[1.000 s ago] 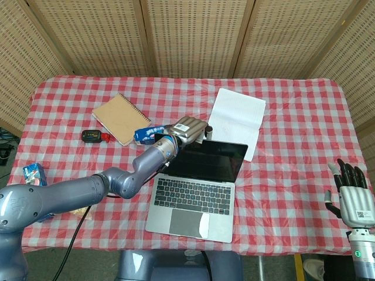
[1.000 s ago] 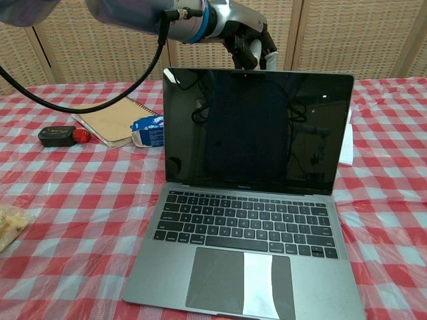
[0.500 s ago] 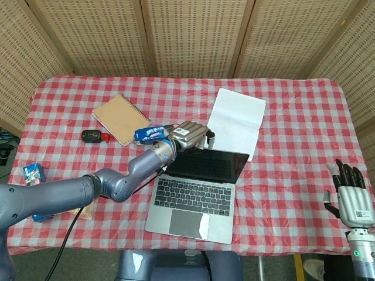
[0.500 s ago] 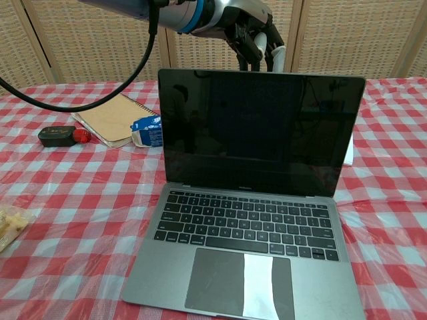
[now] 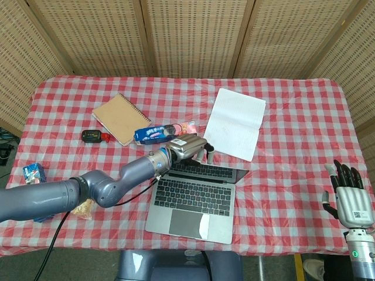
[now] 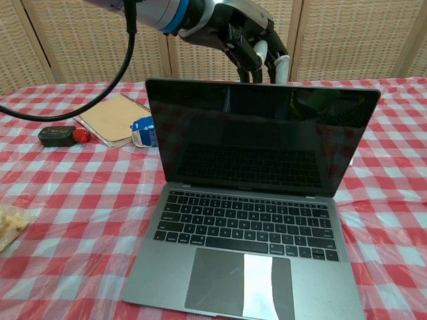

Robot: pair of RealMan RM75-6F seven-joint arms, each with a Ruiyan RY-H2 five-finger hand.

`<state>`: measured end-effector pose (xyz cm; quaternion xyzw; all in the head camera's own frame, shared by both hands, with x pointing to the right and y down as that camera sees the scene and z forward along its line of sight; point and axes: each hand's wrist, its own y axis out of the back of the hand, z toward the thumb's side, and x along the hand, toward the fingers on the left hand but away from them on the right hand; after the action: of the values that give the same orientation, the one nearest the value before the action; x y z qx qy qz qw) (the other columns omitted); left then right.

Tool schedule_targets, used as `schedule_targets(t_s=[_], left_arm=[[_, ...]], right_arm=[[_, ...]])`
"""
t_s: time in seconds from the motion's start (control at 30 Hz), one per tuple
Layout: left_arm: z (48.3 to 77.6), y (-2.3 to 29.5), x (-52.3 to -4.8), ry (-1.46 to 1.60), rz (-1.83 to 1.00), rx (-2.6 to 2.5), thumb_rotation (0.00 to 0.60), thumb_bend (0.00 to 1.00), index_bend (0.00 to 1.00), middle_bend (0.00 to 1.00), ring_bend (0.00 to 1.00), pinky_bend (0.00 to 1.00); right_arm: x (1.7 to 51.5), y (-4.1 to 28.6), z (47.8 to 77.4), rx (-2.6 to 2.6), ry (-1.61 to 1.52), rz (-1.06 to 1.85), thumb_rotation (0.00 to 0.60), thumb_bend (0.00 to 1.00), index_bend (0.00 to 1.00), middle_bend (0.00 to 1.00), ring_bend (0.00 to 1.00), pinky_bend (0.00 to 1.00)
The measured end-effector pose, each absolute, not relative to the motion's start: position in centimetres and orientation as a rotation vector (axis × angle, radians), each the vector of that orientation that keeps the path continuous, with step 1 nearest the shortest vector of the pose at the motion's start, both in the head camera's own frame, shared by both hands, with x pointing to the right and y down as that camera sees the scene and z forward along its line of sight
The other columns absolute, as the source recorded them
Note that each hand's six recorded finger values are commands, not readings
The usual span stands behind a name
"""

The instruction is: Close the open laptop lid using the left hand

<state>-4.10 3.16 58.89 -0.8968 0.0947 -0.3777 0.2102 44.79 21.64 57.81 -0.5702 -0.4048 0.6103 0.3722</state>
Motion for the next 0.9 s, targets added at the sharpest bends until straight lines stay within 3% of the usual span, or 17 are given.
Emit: schedule_targets(t_s=[0.37,0.9], left_arm=[[58.3,4.9,-5.5,0.185,-1.048,-2.515,0.600,1.00,0.51,0.40,0.41,0.36],[58.7,10.4,-8.0,0.027,-1.054,-2.606,0.600,1.00,0.51,0.40,0.41,0.36]], right_arm=[[44.5,21.8,57.7,-1.466,-1.031,1.559,0.600,0.80,0.05,0.00,0.00,0.00],[44.2,21.9,57.5,-1.478,-1.037,1.546,0.600,0.80,0.05,0.00,0.00,0.00]])
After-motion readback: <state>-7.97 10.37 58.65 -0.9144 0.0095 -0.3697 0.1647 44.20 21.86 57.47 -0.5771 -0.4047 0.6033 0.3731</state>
